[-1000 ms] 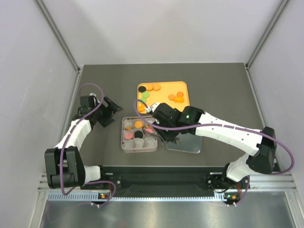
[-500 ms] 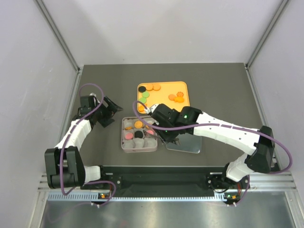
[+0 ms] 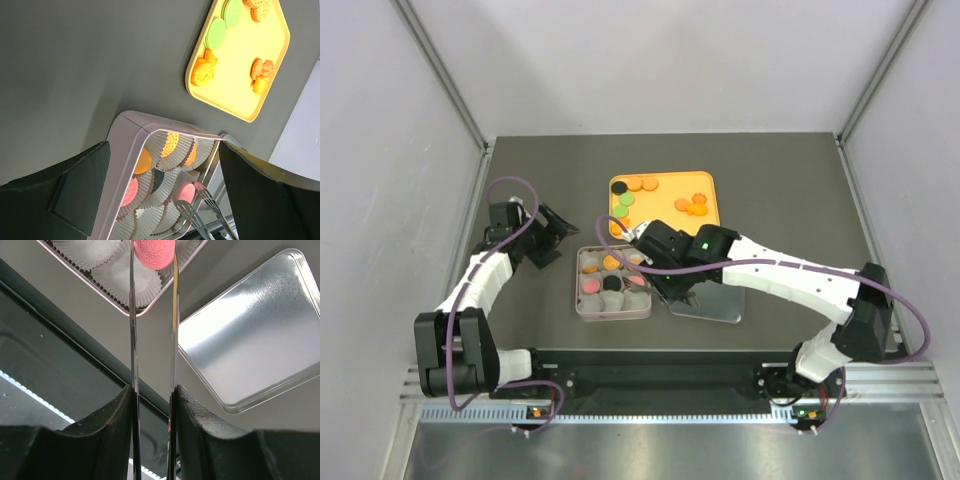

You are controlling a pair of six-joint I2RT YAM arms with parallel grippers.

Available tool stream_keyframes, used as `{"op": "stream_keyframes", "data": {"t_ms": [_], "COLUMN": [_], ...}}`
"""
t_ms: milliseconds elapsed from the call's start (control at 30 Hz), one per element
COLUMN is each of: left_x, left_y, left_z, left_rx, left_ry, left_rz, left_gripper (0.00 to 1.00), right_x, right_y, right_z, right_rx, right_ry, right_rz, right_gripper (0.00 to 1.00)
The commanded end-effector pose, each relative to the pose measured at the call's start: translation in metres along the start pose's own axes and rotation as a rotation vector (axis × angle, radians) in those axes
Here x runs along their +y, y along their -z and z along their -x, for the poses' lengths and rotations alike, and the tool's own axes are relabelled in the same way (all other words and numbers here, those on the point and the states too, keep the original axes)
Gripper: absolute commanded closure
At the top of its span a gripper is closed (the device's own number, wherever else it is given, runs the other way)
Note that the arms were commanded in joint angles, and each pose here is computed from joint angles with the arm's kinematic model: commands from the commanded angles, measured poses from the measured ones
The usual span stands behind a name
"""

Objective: Pack the cookies

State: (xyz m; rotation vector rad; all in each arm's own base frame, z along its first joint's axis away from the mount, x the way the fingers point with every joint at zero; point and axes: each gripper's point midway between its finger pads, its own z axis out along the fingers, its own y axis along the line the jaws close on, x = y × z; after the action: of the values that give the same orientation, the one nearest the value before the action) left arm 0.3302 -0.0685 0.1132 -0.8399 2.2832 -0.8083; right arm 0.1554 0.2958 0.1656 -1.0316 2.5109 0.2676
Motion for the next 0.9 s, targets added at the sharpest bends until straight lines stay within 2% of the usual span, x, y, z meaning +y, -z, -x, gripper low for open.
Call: {"op": "stream_keyframes", "data": {"t_ms": [0, 867], "left_x": [-0.005, -0.004], "left_y": [-0.002, -0.002], "left_z": [0.006, 0.005], "left_rx": [-0.020, -0.017], "left_ry": [-0.009, -0.007], "left_rz": [-0.031, -0.028], "left_gripper": [0.06, 0.06], "right_x": [0.006, -0.004], "right_y": [0.009, 0.007], "right_z": [0.014, 0.025], "right_rx": [-0.040, -0.051], "right_ry": [0.015, -0.011], "right_rz": [0.007, -0.024], "right_gripper": [0.64, 0.61]}}
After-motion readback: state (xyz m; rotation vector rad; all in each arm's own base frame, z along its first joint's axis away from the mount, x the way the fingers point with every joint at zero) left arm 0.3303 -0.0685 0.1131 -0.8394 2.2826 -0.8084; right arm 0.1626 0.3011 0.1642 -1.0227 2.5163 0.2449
